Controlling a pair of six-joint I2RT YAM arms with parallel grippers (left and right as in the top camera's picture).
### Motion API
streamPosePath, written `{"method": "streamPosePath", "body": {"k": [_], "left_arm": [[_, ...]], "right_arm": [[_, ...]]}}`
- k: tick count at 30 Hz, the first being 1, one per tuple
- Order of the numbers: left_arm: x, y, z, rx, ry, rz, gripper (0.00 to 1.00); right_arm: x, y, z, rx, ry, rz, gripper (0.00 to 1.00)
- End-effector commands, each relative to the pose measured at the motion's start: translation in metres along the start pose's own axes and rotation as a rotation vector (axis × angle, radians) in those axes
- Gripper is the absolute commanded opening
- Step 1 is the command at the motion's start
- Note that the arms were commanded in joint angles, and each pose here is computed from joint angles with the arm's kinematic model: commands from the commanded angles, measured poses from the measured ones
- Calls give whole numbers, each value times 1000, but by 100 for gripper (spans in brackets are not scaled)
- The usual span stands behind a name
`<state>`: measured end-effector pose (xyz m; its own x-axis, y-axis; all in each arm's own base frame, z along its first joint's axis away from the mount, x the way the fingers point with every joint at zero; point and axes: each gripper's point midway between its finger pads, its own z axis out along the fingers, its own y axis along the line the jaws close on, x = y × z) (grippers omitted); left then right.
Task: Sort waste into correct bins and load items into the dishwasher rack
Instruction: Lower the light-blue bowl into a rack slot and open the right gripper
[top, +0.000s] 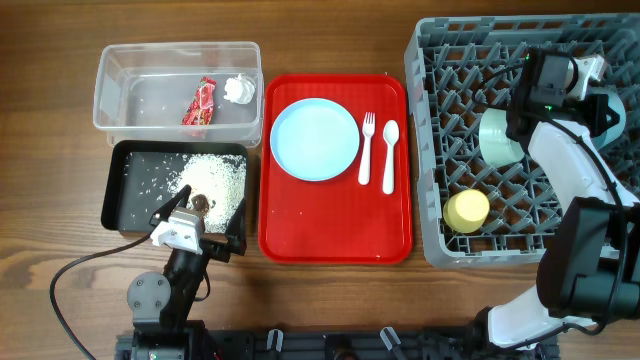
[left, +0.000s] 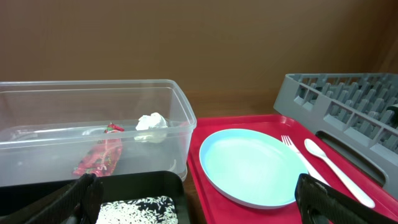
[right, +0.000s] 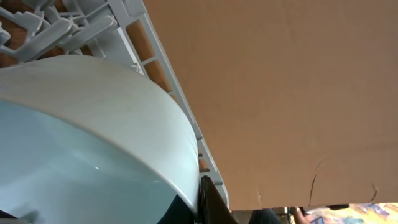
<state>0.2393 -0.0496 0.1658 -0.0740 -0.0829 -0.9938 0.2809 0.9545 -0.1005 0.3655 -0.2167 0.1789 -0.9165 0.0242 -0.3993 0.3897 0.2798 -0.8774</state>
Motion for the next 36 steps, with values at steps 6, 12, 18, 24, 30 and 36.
{"method": "streamPosePath", "body": {"k": [6, 12, 18, 24, 30, 36], "left_arm": [[1, 1, 0, -6, -5, 17, 100], [1, 1, 0, -7, -5, 17, 100], [1, 1, 0, -7, -5, 17, 100], [1, 1, 0, -6, -5, 17, 100], [1, 1, 0, -6, -5, 17, 100], [1, 1, 0, -6, -5, 17, 100]], "right_arm": [[4, 1, 12, 7, 19, 28, 4], [4, 2, 12, 0, 18, 25, 4], [3, 9, 13, -30, 11, 16, 4], [7, 32, 12, -45, 17, -76, 4], [-1, 44, -7, -44, -25, -106, 9], [1, 39, -9, -22, -17, -117, 19]]}}
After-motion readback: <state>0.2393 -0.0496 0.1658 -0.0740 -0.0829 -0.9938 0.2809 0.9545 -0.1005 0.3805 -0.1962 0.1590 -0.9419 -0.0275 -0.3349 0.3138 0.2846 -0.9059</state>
